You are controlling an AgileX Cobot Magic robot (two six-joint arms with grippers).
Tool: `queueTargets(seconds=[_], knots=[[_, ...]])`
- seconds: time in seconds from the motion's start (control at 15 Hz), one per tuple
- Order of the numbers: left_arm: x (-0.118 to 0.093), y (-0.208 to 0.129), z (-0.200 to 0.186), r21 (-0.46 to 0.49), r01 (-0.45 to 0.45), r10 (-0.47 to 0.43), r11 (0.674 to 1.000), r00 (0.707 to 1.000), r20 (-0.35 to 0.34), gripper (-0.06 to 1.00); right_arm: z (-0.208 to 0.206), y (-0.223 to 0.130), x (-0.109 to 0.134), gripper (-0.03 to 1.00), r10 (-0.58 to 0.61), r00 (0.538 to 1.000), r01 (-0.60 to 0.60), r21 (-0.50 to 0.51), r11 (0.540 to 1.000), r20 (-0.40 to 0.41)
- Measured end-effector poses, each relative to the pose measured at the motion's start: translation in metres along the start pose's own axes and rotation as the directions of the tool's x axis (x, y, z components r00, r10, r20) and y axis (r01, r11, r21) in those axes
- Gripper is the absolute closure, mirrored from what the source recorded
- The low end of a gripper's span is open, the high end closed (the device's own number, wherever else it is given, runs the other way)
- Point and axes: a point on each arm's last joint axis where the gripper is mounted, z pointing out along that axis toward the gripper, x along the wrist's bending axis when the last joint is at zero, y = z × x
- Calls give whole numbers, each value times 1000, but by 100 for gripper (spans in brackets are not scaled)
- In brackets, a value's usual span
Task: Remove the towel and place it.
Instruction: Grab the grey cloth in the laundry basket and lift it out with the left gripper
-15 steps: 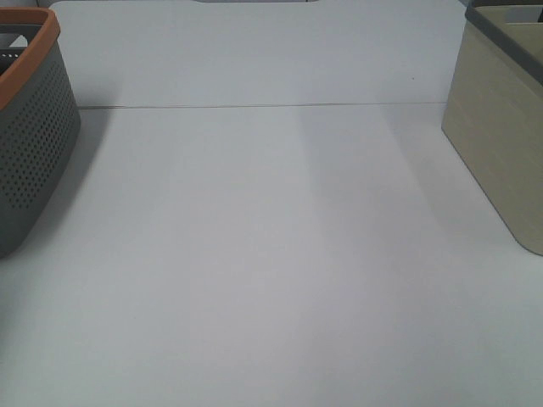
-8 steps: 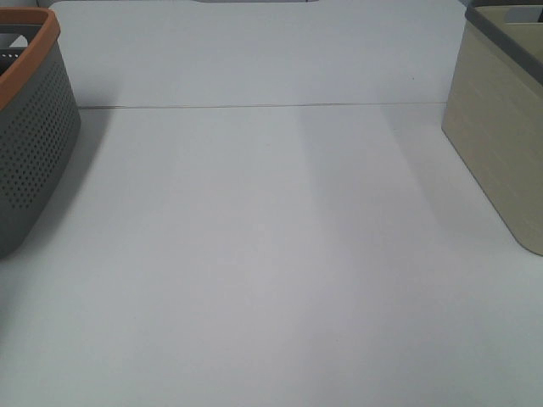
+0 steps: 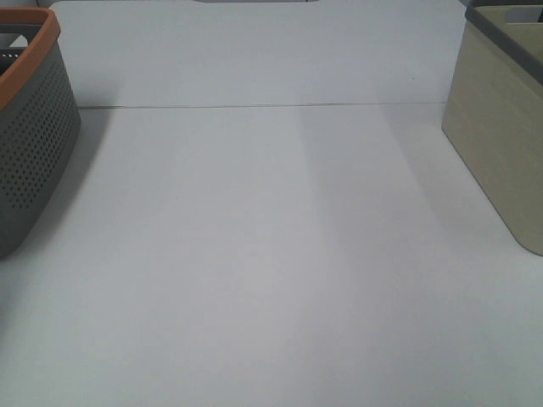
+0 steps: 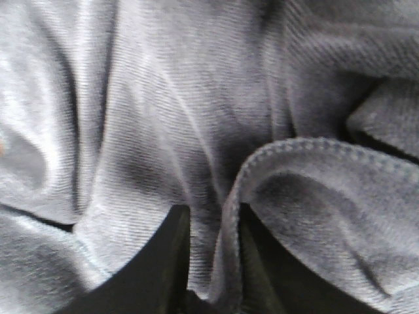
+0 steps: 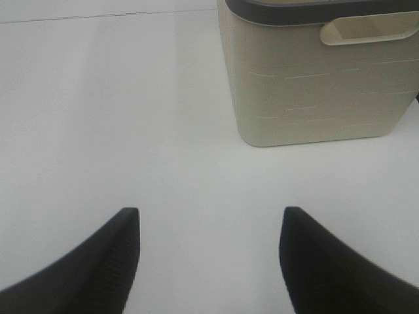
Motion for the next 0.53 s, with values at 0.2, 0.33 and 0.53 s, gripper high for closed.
queueTargets(seconds=[0.2,0.33,0.53], knots=[[-2,6,0,-7,-7,7,1000,1000,5,77,0,0,0,34,0,1000,0,0,1000,0],[-3,8,-2,-7,-11,11,1000,1000,13,93,0,0,0,34,0,1000,0,0,1000,0],[1,8,-25,0,-9,9,1000,1000,20,94,0,0,0,34,0,1000,0,0,1000,0]])
